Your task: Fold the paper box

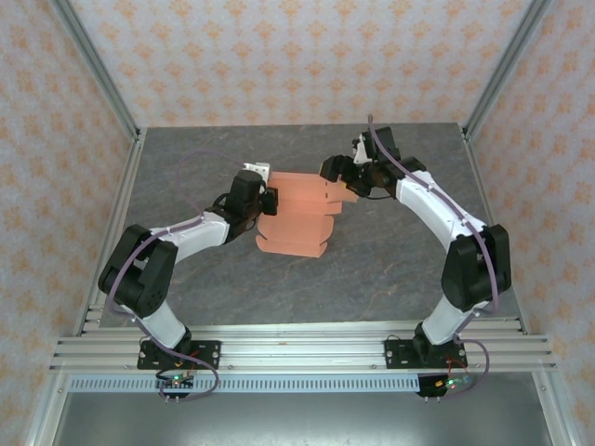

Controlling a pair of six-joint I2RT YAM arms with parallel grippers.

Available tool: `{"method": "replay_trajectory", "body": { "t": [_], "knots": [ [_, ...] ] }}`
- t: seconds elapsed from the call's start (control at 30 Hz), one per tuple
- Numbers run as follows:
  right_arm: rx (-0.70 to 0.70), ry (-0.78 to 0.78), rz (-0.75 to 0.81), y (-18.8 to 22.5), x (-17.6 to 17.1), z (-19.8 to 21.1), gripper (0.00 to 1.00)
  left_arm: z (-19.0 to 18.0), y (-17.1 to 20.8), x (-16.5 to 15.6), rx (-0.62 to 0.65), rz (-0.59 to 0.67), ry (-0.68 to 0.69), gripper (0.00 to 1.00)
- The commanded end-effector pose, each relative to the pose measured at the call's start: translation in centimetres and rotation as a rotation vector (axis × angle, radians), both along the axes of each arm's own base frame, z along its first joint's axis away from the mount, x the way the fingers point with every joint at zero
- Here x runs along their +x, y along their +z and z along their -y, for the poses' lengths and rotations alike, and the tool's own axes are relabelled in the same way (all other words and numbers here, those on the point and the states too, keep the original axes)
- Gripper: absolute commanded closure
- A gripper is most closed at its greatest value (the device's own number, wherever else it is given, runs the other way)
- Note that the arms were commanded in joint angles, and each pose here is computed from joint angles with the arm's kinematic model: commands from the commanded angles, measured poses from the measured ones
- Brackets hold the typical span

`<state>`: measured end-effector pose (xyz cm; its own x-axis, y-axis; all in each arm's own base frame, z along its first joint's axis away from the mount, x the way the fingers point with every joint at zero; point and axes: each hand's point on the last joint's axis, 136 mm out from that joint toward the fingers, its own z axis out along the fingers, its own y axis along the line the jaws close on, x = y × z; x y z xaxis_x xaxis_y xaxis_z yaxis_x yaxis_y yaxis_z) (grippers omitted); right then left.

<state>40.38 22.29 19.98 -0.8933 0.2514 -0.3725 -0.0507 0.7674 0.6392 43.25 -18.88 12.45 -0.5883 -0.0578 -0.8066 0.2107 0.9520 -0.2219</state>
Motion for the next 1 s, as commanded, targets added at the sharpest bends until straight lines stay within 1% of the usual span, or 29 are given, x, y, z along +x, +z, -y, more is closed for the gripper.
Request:
{"method": "replay_trajectory", "body": {
  "t": [0.0,0.1,0.23,0.33,0.5,0.7,0.87,0.97],
  "knots": [
    [-0.042,0.045,0.060,1.6,0.1,-0.7,0.27,0.5,1.5,-0.2,0.008,0.033,-0.022,1.00],
    [-0.162,0.050,0.068,1.0,-0.1,0.1,0.29,0.5,1.5,-0.2,0.012,0.033,-0.025,1.00],
    [-0.272,0.029,0.090,1.1,0.0,1.7,0.23,0.7,1.5,-0.3,0.016,0.031,-0.030,1.00],
    [-0.311,0.033,0.106,1.7,-0.2,2.3,0.21,0.7,1.6,-0.2,0.018,0.032,-0.030,1.00],
    [-0.345,0.067,0.134,2.6,-0.9,2.3,0.21,0.7,1.7,-0.2,0.022,0.032,-0.032,1.00],
    [-0.353,0.126,0.173,3.8,-1.3,0.4,0.28,0.7,1.7,-0.3,0.023,0.029,-0.034,1.00],
    [-0.348,0.164,0.153,3.3,-1.5,-1.2,0.36,0.7,1.8,-0.3,0.024,0.032,-0.033,1.00],
    [-0.350,0.178,0.139,2.8,-1.9,-1.9,0.39,0.7,1.8,-0.3,0.024,0.031,-0.033,1.00]
  ]
}}
